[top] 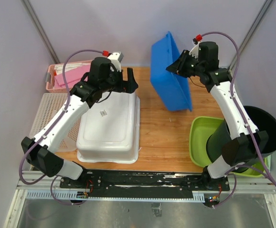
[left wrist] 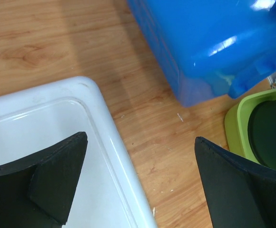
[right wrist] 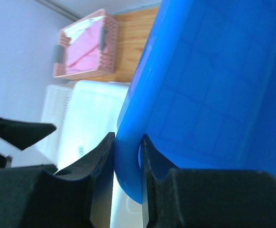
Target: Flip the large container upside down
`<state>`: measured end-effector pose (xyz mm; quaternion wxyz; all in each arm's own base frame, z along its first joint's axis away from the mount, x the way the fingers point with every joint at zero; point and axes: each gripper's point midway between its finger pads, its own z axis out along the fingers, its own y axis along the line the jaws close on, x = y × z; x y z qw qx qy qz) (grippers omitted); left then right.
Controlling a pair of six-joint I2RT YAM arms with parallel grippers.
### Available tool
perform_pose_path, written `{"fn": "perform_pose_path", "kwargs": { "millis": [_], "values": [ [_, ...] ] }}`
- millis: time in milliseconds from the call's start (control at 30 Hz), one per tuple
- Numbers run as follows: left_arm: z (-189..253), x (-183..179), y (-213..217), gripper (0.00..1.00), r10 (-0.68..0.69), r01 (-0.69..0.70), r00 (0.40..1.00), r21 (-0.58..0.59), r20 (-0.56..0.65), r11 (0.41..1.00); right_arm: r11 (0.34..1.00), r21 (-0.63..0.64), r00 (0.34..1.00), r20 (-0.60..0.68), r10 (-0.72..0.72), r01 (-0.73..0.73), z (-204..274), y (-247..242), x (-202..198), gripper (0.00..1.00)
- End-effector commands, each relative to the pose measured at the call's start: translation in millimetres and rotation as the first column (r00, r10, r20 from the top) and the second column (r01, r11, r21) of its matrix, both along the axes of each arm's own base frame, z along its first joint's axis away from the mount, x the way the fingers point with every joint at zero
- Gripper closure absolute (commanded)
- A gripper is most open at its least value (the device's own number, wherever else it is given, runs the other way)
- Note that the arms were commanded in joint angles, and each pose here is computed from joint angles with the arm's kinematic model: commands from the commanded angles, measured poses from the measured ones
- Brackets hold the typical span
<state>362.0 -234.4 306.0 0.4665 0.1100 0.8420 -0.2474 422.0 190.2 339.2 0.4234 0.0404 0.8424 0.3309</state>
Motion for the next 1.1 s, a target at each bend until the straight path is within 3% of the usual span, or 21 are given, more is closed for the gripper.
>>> {"fn": "perform_pose_path", "kwargs": {
  "millis": [0, 167, 333, 467, 600, 667, 767, 900, 1067],
  "values": [
    [46.6, -0.6, 23.8, 0.01, 0.076, -0.074, 0.991, -0.016, 0.114, 0.997, 0.958, 0.237, 0.961, 0.258, 0.099, -0.162, 80.5, 28.2, -15.7, 0.99],
    [55.6, -3.6, 32.2, 0.01, 0.089, -0.086, 0.988, -0.026, 0.129, 0.996, 0.878, 0.447, 0.954, 0.296, 0.038, -0.173, 97.6, 17.9, -24.5, 0.99],
    [57.6, -9.0, 27.8, 0.01, 0.065, -0.059, 0.99, -0.048, 0.125, 0.997, 0.757, 0.653, 0.982, 0.16, -0.105, -0.026, 53.9, -33.9, -23.9, 0.99],
    [55.7, -10.8, 22.8, 0.01, 0.04, -0.033, 0.992, -0.058, 0.116, 0.998, 0.719, 0.679, 0.972, 0.035, -0.231, 0.146, 1.3, -79.8, -38.9, 0.99],
    [51.4, -10.6, 12.8, 0.01, 0.0, 0.007, 0.996, -0.08, 0.093, 0.997, 0.753, 0.59, 0.949, -0.077, -0.306, 0.291, -46.2, -106.5, -57.9, 0.99],
    [46.7, -9.9, 6.8, 0.01, -0.02, 0.027, 0.997, -0.092, 0.076, 0.995, 0.786, 0.504, 0.93, -0.125, -0.344, 0.358, -67.2, -114.9, -69.1, 0.9],
    [34.5, -10.2, -1.8, 0.01, -0.053, 0.056, 0.998, -0.106, 0.036, 0.993, 0.82, 0.353, 0.893, -0.169, -0.418, 0.451, -93.3, -129.6, -86.8, 0.6],
    [18.9, -9.9, -15.7, 0.01, -0.103, 0.099, 0.994, -0.134, -0.022, 0.986, 0.818, 0.212, 0.844, -0.186, -0.503, 0.534, -114.3, -147.9, -105.7, 0.36],
    [2.2, -10.1, -35.6, 0.01, -0.153, 0.14, 0.985, -0.149, -0.075, 0.979, 0.828, 0.096, 0.83, -0.16, -0.535, 0.553, -117.3, -160.6, -116.0, 0.27]
  ]
}}
